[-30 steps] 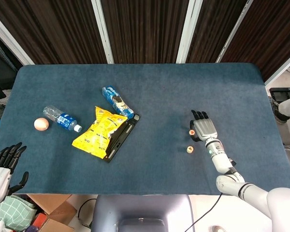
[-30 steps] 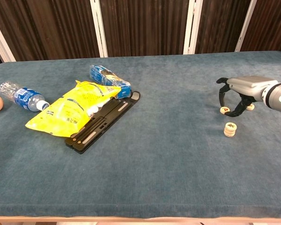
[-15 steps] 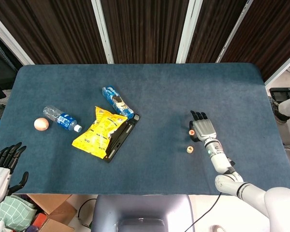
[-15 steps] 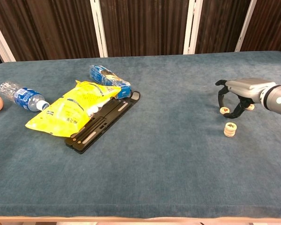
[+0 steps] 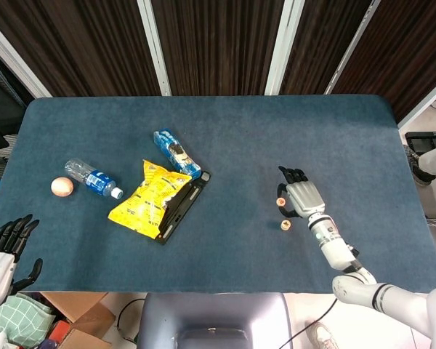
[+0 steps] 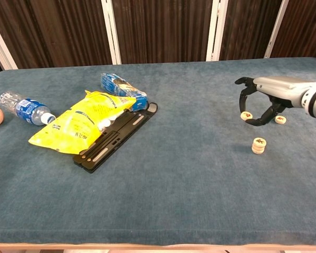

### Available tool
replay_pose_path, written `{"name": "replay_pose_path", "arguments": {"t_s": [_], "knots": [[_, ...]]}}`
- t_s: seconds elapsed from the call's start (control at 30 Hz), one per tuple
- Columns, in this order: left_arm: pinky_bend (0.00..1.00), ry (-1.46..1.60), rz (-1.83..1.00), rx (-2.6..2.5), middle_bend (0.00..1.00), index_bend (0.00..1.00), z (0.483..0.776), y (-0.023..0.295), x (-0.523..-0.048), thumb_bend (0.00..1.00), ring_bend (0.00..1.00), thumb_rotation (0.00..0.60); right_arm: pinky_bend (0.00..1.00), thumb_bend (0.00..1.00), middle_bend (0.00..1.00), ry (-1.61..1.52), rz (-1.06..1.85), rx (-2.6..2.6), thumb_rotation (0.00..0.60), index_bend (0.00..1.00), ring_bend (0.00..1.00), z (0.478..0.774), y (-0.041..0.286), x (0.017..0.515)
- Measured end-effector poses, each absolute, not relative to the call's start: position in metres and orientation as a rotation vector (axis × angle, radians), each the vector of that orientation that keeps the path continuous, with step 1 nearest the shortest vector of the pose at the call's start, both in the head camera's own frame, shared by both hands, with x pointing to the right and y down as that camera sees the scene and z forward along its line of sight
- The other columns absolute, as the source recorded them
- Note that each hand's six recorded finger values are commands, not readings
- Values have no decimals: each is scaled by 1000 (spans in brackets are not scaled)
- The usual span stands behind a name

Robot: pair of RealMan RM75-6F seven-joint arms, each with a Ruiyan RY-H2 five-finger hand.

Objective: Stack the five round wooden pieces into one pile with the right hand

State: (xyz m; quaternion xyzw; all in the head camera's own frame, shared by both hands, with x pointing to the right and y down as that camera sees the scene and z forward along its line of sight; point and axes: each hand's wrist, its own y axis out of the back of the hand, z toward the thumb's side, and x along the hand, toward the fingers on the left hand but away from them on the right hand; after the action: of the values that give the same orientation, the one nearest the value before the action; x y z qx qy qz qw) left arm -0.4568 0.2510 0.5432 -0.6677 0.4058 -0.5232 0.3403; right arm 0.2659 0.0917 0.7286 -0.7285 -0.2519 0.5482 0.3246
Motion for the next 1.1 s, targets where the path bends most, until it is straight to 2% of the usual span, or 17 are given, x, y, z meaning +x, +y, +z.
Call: {"name": "replay_pose_path", "arguments": {"t_s": [0.2, 0.53, 0.97, 1.1], "knots": [[92, 1063, -1355, -1741, 0, 0, 543, 250, -457, 483, 16, 600, 0, 458, 0, -594, 1384, -1936, 600, 618, 0, 708, 119, 272], [92, 1058, -1361, -1734, 0, 0, 543, 251, -457, 483, 15, 600, 0, 459, 0, -511, 1391, -1908, 600, 609, 0, 715, 145, 281], [93, 1061, -1364, -1735, 0, 0, 543, 251, -457, 483, 15, 600, 0, 458, 0, -504, 1404, -1899, 600, 592, 0, 724, 144, 282], [92, 1063, -1366, -1735, 0, 0, 543, 251, -458, 482, 16, 600, 0, 458, 0, -505, 1403, -1898, 600, 558, 0, 724, 143, 282]]}}
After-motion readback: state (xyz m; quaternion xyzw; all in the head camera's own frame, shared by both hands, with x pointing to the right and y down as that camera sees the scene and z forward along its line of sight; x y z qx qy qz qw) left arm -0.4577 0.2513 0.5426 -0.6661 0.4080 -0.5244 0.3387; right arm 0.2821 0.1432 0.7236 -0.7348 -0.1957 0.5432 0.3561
